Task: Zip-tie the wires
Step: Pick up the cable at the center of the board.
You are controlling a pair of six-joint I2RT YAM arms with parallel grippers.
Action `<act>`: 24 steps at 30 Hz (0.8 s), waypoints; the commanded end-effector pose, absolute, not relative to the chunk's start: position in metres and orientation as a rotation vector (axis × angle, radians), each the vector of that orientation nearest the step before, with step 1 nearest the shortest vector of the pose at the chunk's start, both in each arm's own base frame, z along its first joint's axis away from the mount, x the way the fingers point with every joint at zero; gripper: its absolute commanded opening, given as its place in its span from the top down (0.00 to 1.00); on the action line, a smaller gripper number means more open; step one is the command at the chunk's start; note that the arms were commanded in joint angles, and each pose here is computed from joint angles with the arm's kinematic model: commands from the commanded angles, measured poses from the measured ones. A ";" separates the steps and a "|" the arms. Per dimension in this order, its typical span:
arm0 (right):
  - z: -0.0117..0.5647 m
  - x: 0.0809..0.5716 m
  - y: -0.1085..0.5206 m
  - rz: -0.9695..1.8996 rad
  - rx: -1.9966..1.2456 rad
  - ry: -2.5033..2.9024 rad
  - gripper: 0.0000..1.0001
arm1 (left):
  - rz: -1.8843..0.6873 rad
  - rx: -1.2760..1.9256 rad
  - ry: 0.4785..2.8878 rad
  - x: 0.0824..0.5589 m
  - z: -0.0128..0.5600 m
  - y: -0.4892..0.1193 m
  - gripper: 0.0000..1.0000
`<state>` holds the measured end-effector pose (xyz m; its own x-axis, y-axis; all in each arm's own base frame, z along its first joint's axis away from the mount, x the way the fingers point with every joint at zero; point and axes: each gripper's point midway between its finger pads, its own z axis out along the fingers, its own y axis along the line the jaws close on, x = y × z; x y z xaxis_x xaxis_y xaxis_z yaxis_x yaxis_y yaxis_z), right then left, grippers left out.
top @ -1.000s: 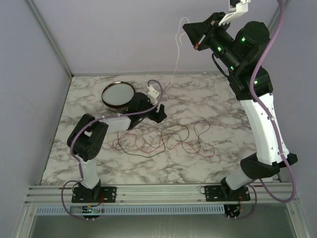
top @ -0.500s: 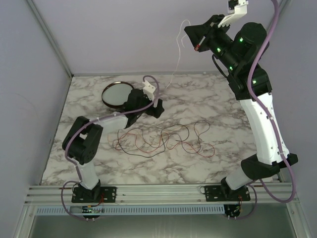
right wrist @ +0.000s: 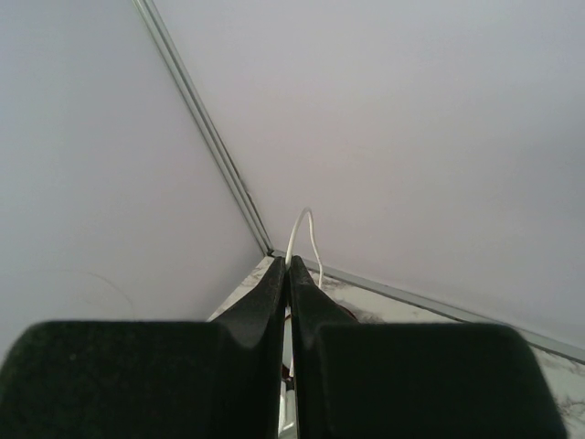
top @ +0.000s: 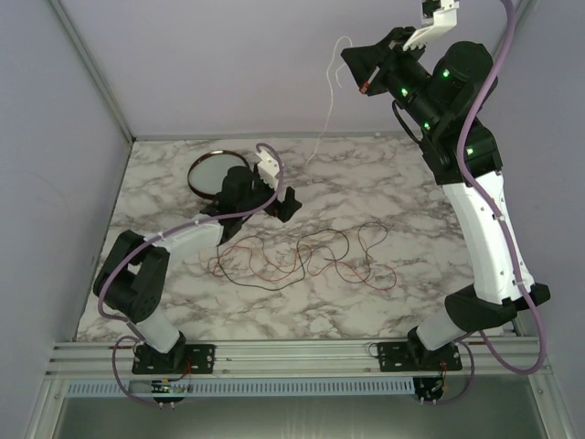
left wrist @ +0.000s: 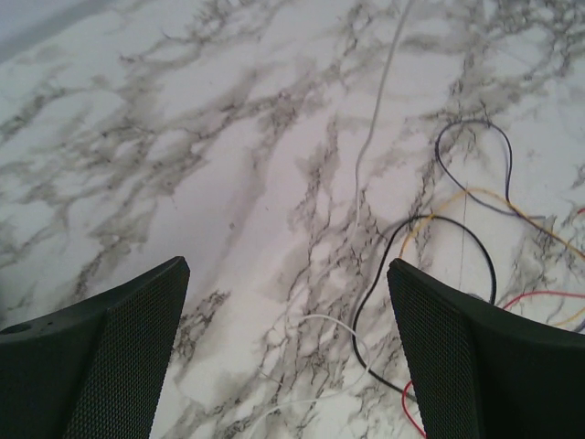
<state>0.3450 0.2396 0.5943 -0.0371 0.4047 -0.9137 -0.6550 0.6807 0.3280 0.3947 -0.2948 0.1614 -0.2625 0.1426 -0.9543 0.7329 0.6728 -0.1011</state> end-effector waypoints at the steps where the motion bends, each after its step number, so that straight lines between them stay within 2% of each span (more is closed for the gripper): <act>1: 0.615 0.333 0.228 0.862 -0.225 1.295 1.00 | -0.707 0.793 1.785 0.382 0.142 -0.302 0.09; 8: 0.615 0.333 0.229 0.868 -0.224 1.295 1.00 | -0.724 0.843 1.860 0.386 0.108 -0.317 0.11; 14: 0.616 0.331 0.228 0.869 -0.221 1.293 1.00 | -0.730 0.875 1.888 0.391 0.088 -0.333 0.22; 16: 0.616 0.331 0.227 0.869 -0.220 1.293 1.00 | -0.731 0.875 1.892 0.393 0.083 -0.335 0.34; 19: 0.615 0.331 0.226 0.865 -0.217 1.296 1.00 | -0.710 0.867 1.901 0.399 0.081 -0.336 0.61; 24: 0.615 0.328 0.223 0.857 -0.210 1.292 1.00 | -0.648 0.855 1.898 0.409 0.078 -0.331 0.91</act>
